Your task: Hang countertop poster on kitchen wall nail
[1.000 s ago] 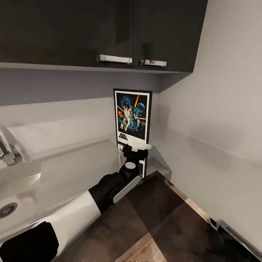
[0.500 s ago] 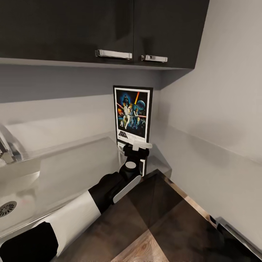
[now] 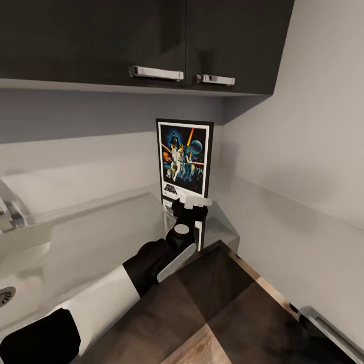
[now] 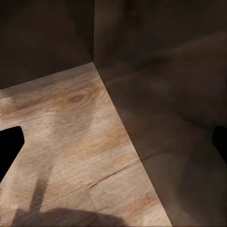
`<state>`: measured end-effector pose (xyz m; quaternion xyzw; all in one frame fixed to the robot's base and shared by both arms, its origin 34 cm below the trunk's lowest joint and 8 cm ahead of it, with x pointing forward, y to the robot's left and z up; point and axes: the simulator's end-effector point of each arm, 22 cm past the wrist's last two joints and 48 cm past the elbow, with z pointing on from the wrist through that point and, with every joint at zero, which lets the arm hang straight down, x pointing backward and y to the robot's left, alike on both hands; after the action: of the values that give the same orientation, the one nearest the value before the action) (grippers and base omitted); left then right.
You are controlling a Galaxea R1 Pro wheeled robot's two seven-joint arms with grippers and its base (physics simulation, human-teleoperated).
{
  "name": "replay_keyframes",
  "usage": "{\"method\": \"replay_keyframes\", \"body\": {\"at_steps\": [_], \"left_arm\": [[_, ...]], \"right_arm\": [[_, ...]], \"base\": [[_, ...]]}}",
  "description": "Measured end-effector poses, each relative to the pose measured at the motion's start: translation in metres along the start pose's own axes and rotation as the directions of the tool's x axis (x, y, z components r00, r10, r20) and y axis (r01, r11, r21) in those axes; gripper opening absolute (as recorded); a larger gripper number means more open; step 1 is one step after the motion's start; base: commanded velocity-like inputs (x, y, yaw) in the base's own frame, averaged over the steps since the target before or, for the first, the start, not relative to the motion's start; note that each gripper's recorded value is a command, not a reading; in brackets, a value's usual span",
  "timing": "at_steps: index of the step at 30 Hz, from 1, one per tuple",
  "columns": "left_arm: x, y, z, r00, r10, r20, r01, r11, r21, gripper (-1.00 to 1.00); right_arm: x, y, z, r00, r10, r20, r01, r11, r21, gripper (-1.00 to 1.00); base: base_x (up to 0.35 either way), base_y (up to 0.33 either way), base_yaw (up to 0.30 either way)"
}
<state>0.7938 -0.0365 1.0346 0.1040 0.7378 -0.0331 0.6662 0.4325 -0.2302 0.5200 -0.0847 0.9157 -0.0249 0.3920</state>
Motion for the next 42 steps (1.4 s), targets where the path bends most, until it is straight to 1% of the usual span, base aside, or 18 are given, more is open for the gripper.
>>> {"method": "replay_keyframes", "body": {"at_steps": [1, 2, 5, 9, 21, 23, 27, 28, 30, 36, 42], "left_arm": [[0.000, 0.000, 0.000, 1.000, 0.000, 0.000, 0.000, 1.000, 0.000, 1.00], [0.000, 0.000, 0.000, 1.000, 0.000, 0.000, 0.000, 1.000, 0.000, 1.00], [-0.002, -0.001, 0.000, 1.000, -0.002, 0.004, 0.002, 1.000, 0.002, 1.00], [-0.008, -0.004, -0.003, 1.000, -0.008, 0.016, 0.008, 1.000, 0.011, 1.00], [-0.013, -0.011, -0.005, 0.999, -0.020, 0.025, 0.019, 0.999, 0.034, 1.00], [-0.012, -0.012, -0.004, 1.000, -0.017, 0.020, 0.017, 0.999, 0.035, 1.00], [-0.004, -0.013, -0.004, 1.000, 0.007, -0.013, -0.007, 0.999, 0.039, 1.00], [-0.003, -0.014, -0.006, 0.999, 0.026, -0.032, -0.025, 0.999, 0.046, 1.00], [-0.002, -0.015, -0.006, 0.998, 0.043, -0.048, -0.040, 0.998, 0.051, 1.00], [-0.013, -0.012, 0.000, 0.998, 0.058, -0.040, -0.056, 0.997, 0.048, 1.00], [-0.033, -0.007, 0.007, 0.995, 0.097, -0.033, -0.095, 0.995, 0.043, 1.00]], "right_arm": [[0.003, 0.004, -0.001, 1.000, -0.011, -0.006, 0.011, 1.000, -0.012, 1.00], [0.007, 0.011, -0.003, 0.999, -0.033, -0.011, 0.032, 0.999, -0.034, 1.00], [0.009, 0.017, -0.004, 0.998, -0.054, -0.014, 0.053, 0.997, -0.054, 1.00], [0.011, 0.020, -0.005, 0.998, -0.062, -0.015, 0.061, 0.996, -0.062, 1.00], [0.017, 0.021, -0.005, 0.998, -0.063, -0.029, 0.061, 0.996, -0.067, 1.00], [0.018, 0.021, -0.005, 0.997, -0.063, -0.032, 0.061, 0.996, -0.067, 1.00], [0.020, 0.022, -0.005, 0.997, -0.063, -0.038, 0.061, 0.996, -0.069, 1.00], [0.021, 0.022, -0.006, 0.997, -0.063, -0.039, 0.061, 0.996, -0.069, 1.00], [0.022, 0.022, -0.006, 0.997, -0.063, -0.042, 0.060, 0.996, -0.070, 1.00], [0.026, 0.023, -0.006, 0.997, -0.064, -0.052, 0.060, 0.996, -0.073, 1.00], [0.031, 0.024, -0.007, 0.996, -0.064, -0.062, 0.059, 0.995, -0.075, 1.00]], "base": [[0.029, 0.000, 0.000], [0.023, 0.000, 0.000], [0.011, 0.000, 0.000], [0.003, 0.000, 0.000], [0.000, 0.000, 0.000], [0.000, 0.000, 0.000], [0.000, 0.000, 0.000], [0.000, 0.000, 0.000], [0.000, 0.000, 0.000], [0.000, 0.000, 0.000], [0.000, 0.000, 0.000]]}}
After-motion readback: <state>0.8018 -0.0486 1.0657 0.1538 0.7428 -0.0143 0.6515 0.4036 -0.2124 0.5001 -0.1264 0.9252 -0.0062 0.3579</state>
